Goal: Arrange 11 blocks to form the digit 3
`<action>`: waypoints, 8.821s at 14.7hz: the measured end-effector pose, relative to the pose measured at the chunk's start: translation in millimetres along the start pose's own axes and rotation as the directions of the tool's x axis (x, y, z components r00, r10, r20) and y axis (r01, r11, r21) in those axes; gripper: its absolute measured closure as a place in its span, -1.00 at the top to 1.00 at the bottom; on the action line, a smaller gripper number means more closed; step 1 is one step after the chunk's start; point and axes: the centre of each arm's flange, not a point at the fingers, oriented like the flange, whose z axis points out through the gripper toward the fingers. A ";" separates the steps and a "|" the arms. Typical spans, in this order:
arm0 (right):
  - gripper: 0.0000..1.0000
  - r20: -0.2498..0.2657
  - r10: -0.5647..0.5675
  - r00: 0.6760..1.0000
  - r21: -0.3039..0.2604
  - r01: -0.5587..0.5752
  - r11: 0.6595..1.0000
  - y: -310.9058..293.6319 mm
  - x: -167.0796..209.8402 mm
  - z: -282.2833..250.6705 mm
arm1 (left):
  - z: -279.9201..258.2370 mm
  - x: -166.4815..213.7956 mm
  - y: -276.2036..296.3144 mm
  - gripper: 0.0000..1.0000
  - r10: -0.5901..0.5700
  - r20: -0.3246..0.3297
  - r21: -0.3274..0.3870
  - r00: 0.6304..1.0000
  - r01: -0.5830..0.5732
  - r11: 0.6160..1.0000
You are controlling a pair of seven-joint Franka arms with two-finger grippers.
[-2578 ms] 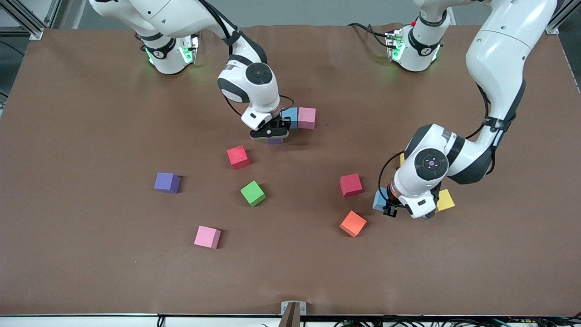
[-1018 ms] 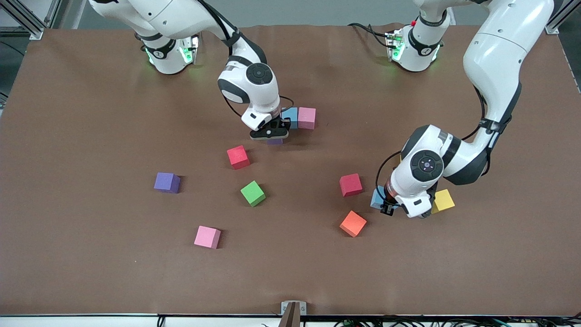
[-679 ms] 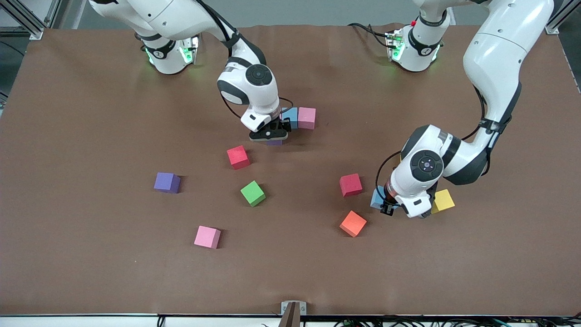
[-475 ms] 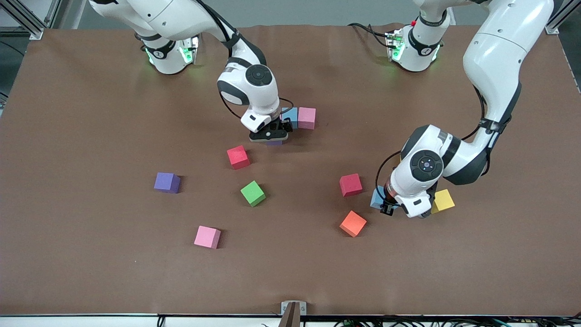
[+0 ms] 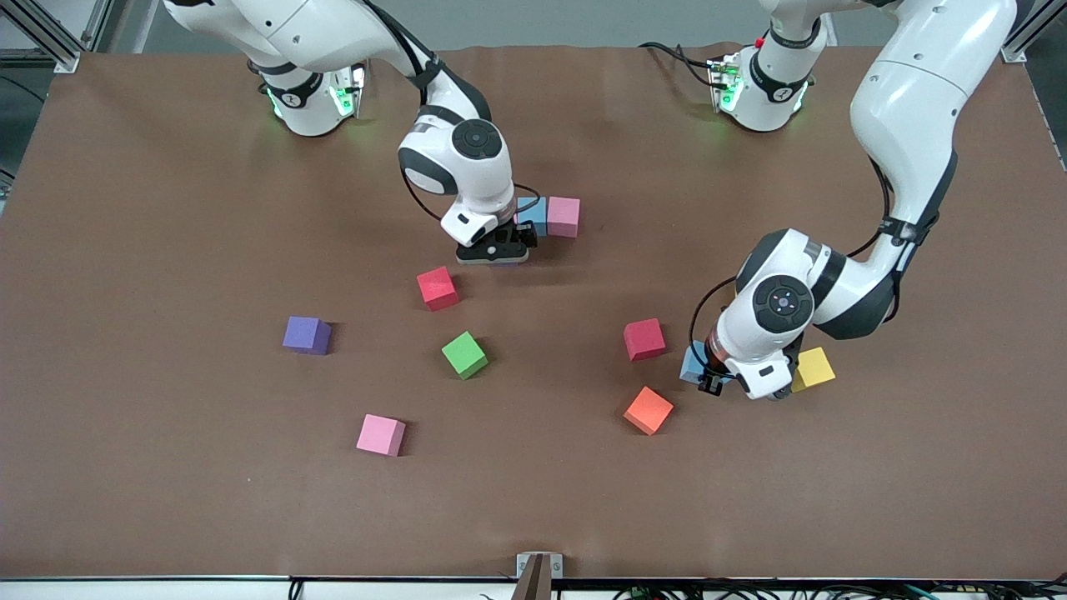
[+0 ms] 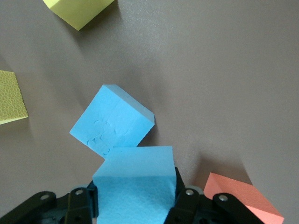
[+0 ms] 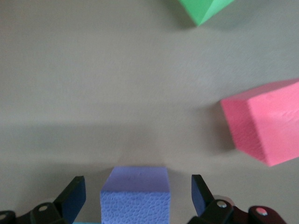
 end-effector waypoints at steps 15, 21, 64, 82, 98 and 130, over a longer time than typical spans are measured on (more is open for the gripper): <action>1.00 -0.008 0.272 0.962 -0.219 -0.267 0.938 186.5 114.9 -82.1 | 0.6 -0.2 0.0 0.11 0.000 0.000 0.001 1.000 0.000 1.000; 1.00 -0.002 0.294 0.956 -0.196 -0.288 0.937 324.2 166.1 -82.0 | 0.6 -0.2 0.0 0.11 0.000 0.000 0.001 1.000 0.000 1.000; 0.18 0.151 0.025 0.988 0.052 -0.033 0.998 220.6 148.6 -91.4 | 0.6 -4.4 0.2 0.11 0.006 0.001 0.001 1.000 -0.006 1.000; 0.18 0.084 0.085 0.993 0.038 -0.088 0.995 42.2 66.2 -22.4 | 0.3 -12.2 0.5 0.11 0.018 0.000 0.000 1.000 -0.018 1.000; 0.18 0.092 0.113 0.989 0.011 -0.115 0.993 18.6 61.4 15.8 | 0.5 -12.0 0.5 0.11 0.017 0.000 0.000 1.000 -0.017 1.000; 0.18 0.095 0.133 0.987 -0.021 -0.132 0.991 -6.7 34.5 31.3 | -14.1 -70.2 6.1 0.11 -0.028 0.010 -0.029 1.000 0.028 0.999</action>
